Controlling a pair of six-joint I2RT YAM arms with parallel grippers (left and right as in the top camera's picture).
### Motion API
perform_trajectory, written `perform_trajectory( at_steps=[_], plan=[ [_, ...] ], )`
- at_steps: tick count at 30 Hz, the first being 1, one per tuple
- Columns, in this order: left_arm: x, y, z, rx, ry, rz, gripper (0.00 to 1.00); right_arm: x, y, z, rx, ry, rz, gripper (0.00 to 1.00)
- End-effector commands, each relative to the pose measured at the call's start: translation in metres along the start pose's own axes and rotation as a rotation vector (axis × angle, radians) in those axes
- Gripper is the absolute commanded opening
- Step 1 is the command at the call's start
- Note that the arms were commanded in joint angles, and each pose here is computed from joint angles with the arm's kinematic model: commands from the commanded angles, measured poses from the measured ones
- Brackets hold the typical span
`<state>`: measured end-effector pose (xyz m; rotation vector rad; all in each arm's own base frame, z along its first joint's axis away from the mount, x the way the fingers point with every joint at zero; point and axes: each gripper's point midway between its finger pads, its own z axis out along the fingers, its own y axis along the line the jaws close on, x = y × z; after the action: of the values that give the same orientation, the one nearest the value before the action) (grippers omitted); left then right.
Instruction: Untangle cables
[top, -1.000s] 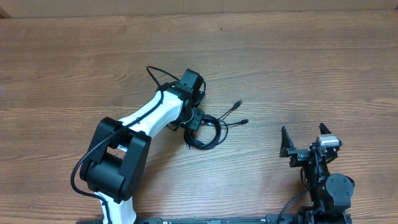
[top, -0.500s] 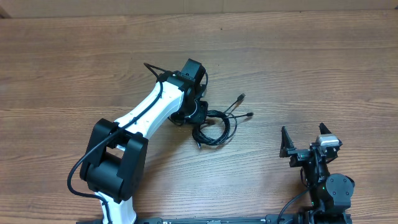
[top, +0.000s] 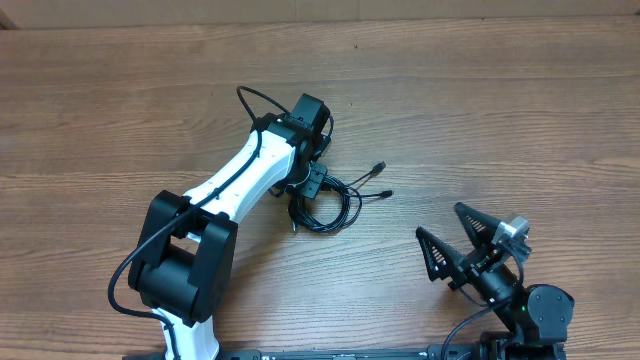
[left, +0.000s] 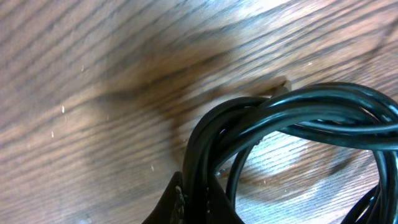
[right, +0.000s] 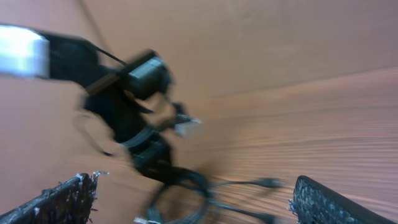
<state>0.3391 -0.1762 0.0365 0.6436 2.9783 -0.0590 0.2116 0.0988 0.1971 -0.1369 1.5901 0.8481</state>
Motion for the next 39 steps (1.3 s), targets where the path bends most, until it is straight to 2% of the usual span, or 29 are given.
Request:
perform_trajectory(
  at_steps=[1, 2, 3, 4, 5, 7, 8, 9, 11, 12, 16, 19, 22, 26, 30, 32, 36, 38, 39],
  plan=[
    [0.005, 0.002, -0.008, -0.002, 0.027, -0.311, 0.04, -0.006, 0.022, -0.002, -0.113, 0.002, 0.198, 1.0],
    [0.013, -0.003, -0.008, 0.022, 0.067, -0.443, 0.04, -0.009, 0.023, -0.002, -0.116, -0.009, 0.208, 1.0],
    [0.021, -0.012, -0.009, 0.063, 0.116, -0.565, 0.19, -0.01, 0.022, -0.002, -0.109, -0.014, 0.238, 1.0],
    [0.027, -0.03, -0.012, 0.142, 0.181, -0.698, 0.63, -0.009, 0.02, -0.002, -0.1, -0.008, 0.295, 1.0],
    [0.029, -0.042, -0.015, 0.2, 0.22, -0.75, 0.76, -0.007, 0.019, -0.002, -0.097, -0.003, 0.32, 1.0],
    [0.029, -0.063, -0.021, 0.306, 0.272, -0.785, 0.87, -0.001, 0.015, -0.001, -0.078, 0.019, 0.378, 1.0],
    [0.025, -0.072, -0.023, 0.357, 0.26, -0.718, 0.95, 0.007, 0.01, -0.001, -0.053, 0.05, 0.428, 1.0],
    [0.022, -0.07, -0.022, 0.353, 0.233, -0.667, 0.95, 0.01, 0.009, -0.001, -0.046, 0.061, 0.454, 1.0],
    [0.008, -0.05, -0.016, 0.29, 0.103, -0.408, 1.0, 0.012, 0.012, -0.001, -0.06, 0.078, 0.514, 1.0],
    [0.003, -0.038, -0.013, 0.241, 0.062, -0.325, 1.0, 0.013, 0.014, -0.002, -0.067, 0.087, 0.537, 1.0],
    [-0.003, 0.019, -0.008, -0.038, -0.009, -0.112, 1.0, 0.014, 0.016, -0.002, -0.076, 0.095, 0.554, 1.0],
    [-0.01, 0.034, -0.009, -0.123, -0.036, -0.028, 0.94, 0.009, 0.007, -0.001, -0.034, 0.05, 0.519, 1.0],
    [-0.018, 0.023, -0.009, -0.064, -0.066, 0.037, 0.88, 0.002, 0.005, -0.001, -0.024, 0.02, 0.505, 0.99],
    [-0.021, 0.015, -0.013, -0.019, -0.079, 0.045, 0.84, 0.004, -0.009, -0.001, 0.085, 0.036, 0.565, 0.98],
    [-0.036, 0.006, -0.043, 0.033, -0.168, 0.051, 0.82, -0.001, -0.021, 0.001, 0.222, 0.092, 0.649, 0.92],
    [-0.044, -0.01, -0.066, 0.113, -0.239, 0.148, 0.84, 0.001, -0.026, 0.005, 0.282, 0.159, 0.705, 0.91],
    [-0.048, -0.034, -0.08, 0.206, -0.308, 0.368, 0.87, 0.01, -0.036, 0.012, 0.379, 0.272, 0.795, 0.91],
    [-0.056, -0.036, -0.078, 0.203, -0.334, 0.396, 0.87, 0.021, -0.044, 0.014, 0.418, 0.316, 0.831, 0.92],
    [-0.058, -0.038, -0.077, 0.211, -0.345, 0.399, 0.87, 0.028, -0.047, 0.014, 0.439, 0.339, 0.85, 0.97]
  ],
)
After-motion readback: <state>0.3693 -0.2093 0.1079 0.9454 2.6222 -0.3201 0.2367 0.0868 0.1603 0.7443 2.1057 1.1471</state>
